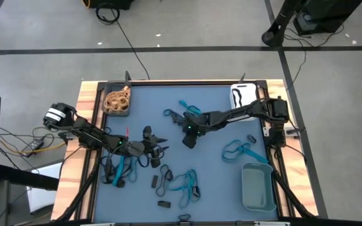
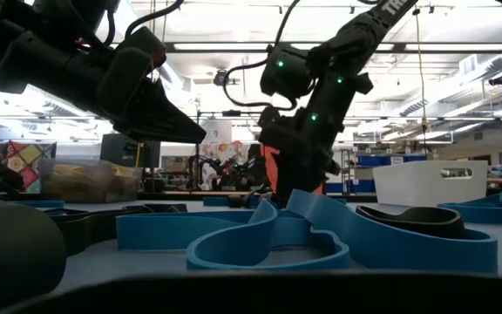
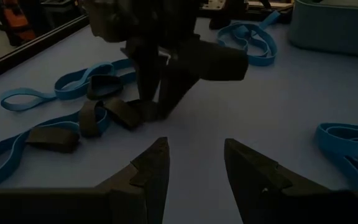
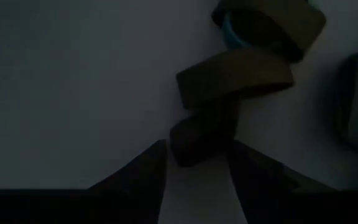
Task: Sort rubber bands into baskets
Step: Put the black rubber band into the white bin
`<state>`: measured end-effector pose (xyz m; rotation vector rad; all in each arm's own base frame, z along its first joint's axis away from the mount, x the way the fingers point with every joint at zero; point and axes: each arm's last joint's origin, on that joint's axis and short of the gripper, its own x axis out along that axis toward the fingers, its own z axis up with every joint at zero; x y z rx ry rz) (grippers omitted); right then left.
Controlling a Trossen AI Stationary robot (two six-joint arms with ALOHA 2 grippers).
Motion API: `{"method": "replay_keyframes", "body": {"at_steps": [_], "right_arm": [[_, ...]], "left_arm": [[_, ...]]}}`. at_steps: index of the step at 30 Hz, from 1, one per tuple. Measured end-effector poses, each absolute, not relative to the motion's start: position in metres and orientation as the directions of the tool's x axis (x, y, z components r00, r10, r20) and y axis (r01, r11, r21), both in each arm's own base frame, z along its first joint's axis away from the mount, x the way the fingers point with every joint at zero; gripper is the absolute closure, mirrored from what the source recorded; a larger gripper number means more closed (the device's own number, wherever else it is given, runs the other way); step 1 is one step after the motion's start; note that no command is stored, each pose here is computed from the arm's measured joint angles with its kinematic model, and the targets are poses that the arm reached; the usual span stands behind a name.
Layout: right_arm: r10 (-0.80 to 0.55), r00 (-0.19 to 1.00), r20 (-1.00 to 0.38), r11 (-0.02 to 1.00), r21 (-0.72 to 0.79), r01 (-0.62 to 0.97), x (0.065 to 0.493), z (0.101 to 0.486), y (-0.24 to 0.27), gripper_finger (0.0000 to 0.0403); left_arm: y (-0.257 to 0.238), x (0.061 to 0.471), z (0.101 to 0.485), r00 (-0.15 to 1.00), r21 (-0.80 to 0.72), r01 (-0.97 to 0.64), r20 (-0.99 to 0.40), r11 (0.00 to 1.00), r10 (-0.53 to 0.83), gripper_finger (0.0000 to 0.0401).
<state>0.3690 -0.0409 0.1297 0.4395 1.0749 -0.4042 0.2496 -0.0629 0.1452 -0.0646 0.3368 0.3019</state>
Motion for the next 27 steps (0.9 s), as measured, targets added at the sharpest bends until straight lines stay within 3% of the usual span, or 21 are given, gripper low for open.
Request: {"method": "replay_keyframes", "body": {"at_steps": [6, 12, 19, 27], "right_arm": [[-0.113, 0.438, -0.892, 0.858, 0.135, 0.495, 0.375, 0.122, -0.042, 0.0264], [-0.101, 0.462, -0.881, 0.886, 0.131, 0.444, 0.37, 0.138, -0.041, 0.0385], [-0.116, 0.443, -0.889, 0.884, 0.111, 0.454, 0.35, 0.177, -0.038, 0.0392], [-0.27, 0.345, -0.899, 0.847, -0.051, 0.529, 0.312, 0.221, -0.041, 0.0392]], "left_arm": [[-0.063, 0.249, 0.145, 0.898, -0.01, -0.303, -0.337, 0.953, 0.282, 0.0243], [-0.063, 0.249, 0.145, 0.897, -0.007, -0.303, -0.339, 0.953, 0.283, 0.0243], [-0.063, 0.249, 0.143, 0.891, 0.002, -0.304, -0.354, 0.953, 0.285, 0.0243], [-0.063, 0.249, 0.143, 0.891, 0.003, -0.304, -0.354, 0.953, 0.285, 0.0243]]}}
